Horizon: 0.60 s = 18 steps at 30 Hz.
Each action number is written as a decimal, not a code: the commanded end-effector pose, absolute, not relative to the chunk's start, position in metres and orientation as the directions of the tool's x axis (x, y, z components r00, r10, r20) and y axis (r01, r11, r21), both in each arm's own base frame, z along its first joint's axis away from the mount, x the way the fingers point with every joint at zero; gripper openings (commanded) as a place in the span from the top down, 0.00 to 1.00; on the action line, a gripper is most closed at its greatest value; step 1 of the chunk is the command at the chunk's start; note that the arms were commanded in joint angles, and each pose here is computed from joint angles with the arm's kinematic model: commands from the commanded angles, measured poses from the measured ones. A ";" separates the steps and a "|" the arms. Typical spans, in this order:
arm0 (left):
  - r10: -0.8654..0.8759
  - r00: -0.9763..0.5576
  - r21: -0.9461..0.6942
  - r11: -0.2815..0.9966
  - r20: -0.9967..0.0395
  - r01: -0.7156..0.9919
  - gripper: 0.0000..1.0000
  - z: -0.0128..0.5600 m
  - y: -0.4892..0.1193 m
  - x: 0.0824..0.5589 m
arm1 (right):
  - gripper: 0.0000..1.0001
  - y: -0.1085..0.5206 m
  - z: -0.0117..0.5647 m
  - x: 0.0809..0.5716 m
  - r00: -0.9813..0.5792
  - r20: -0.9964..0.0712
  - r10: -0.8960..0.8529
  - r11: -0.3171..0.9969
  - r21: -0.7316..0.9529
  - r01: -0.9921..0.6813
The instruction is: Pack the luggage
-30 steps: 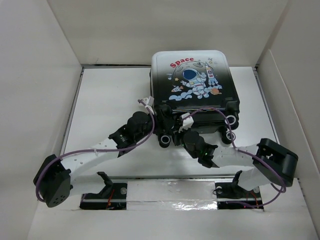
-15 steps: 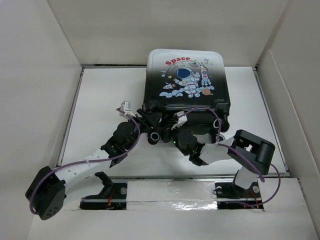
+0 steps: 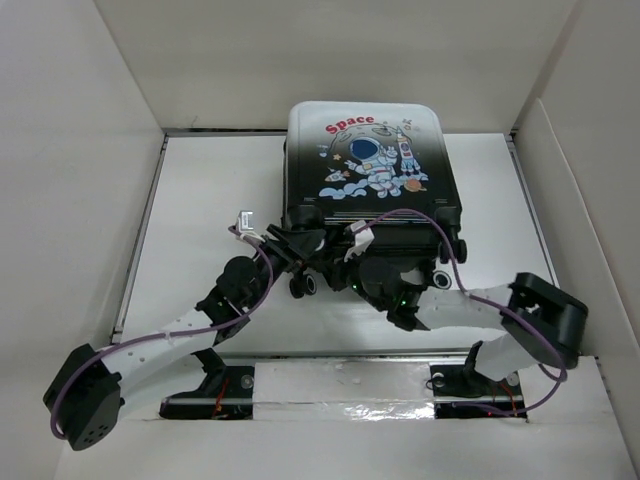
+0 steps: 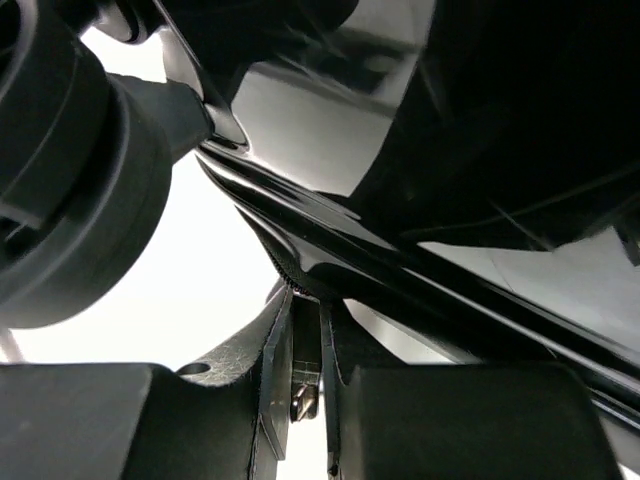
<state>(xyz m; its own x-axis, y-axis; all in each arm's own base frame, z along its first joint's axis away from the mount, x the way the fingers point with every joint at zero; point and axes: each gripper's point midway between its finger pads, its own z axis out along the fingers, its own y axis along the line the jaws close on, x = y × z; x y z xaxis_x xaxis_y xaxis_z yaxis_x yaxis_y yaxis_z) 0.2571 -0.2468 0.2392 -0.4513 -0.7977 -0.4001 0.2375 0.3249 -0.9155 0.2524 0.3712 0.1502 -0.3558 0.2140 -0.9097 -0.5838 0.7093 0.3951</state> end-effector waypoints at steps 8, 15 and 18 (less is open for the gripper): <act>-0.724 -0.571 -0.779 -0.073 -0.388 0.623 1.00 0.399 -0.262 0.168 | 1.00 0.386 0.218 0.152 -0.369 -0.927 0.069 0.468 0.357 -0.809; -0.659 -0.673 -0.806 -0.170 -0.335 0.567 1.00 0.374 -0.283 0.167 | 1.00 0.464 0.245 0.102 -0.367 -0.924 0.106 0.179 0.381 -0.907; -0.653 -0.686 -0.798 -0.202 -0.322 0.567 1.00 0.382 -0.284 0.165 | 1.00 0.494 0.245 0.088 -0.360 -0.924 0.133 0.100 0.373 -0.922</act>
